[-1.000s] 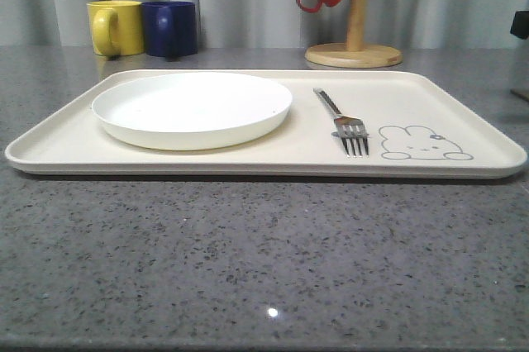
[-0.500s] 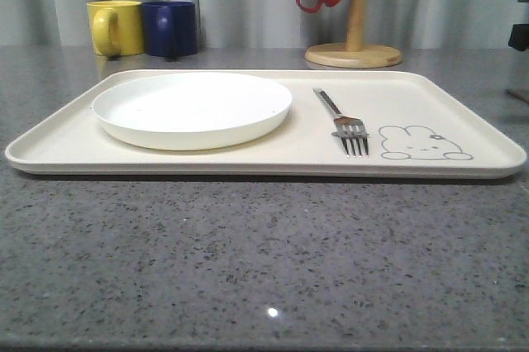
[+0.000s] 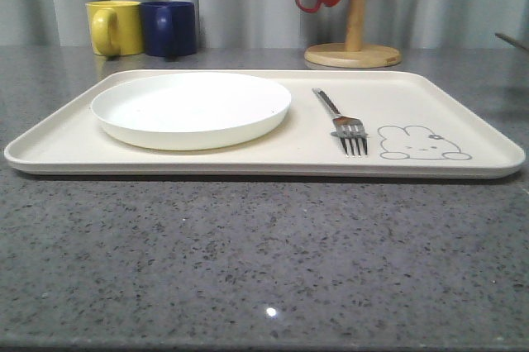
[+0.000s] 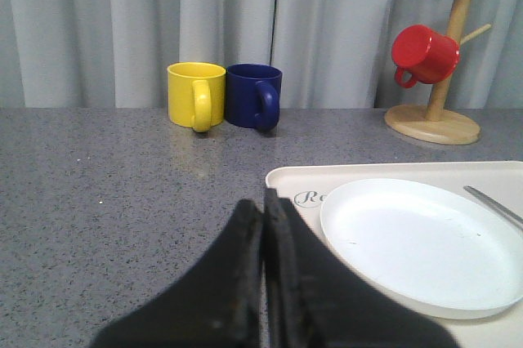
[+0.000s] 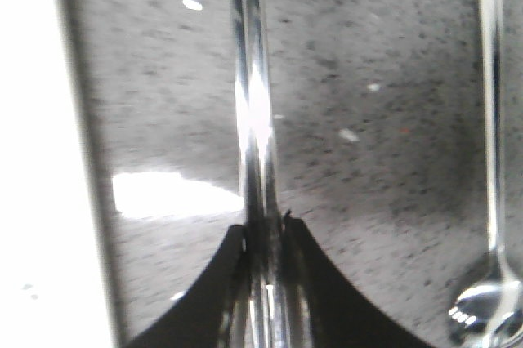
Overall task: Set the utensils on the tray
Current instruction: 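Grasp the silver chopsticks with the right gripper, then lower the chopsticks onto the tray next to the fork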
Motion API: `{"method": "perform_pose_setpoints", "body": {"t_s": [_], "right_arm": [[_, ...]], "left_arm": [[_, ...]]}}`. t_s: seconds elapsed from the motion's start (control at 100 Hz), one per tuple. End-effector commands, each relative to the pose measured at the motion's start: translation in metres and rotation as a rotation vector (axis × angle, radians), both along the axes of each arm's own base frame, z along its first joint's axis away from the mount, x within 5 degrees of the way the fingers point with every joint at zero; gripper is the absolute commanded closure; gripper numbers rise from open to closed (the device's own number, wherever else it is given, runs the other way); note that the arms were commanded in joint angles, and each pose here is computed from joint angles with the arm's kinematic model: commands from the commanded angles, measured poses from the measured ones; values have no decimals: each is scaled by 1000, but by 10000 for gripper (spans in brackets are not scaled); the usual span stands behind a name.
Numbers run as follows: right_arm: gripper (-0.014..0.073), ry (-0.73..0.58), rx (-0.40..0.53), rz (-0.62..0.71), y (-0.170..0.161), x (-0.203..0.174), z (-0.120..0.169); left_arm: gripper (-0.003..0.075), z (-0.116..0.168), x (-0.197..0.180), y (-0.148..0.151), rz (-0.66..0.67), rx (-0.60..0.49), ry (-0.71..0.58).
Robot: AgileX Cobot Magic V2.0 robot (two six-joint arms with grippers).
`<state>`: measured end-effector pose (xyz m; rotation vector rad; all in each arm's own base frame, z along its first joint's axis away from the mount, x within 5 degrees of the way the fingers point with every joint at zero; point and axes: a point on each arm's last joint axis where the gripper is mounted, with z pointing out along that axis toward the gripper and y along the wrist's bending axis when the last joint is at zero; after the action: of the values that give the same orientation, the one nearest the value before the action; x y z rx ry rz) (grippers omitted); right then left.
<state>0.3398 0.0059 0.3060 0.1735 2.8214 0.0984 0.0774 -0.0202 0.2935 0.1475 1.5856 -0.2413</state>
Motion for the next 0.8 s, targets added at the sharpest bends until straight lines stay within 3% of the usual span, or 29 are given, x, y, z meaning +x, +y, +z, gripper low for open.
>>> {"method": "perform_pose_setpoints", "body": {"t_s": [0.0, 0.39, 0.79], "right_arm": [[651, -141, 40, -5, 17, -12, 37], [651, -207, 131, 68, 114, -14, 30], [651, -118, 127, 55, 140, 3, -11]], "left_arm": [[738, 14, 0, 2, 23, -30, -81], [738, 14, 0, 2, 23, -30, -79], [738, 14, 0, 2, 23, -30, -79]]}}
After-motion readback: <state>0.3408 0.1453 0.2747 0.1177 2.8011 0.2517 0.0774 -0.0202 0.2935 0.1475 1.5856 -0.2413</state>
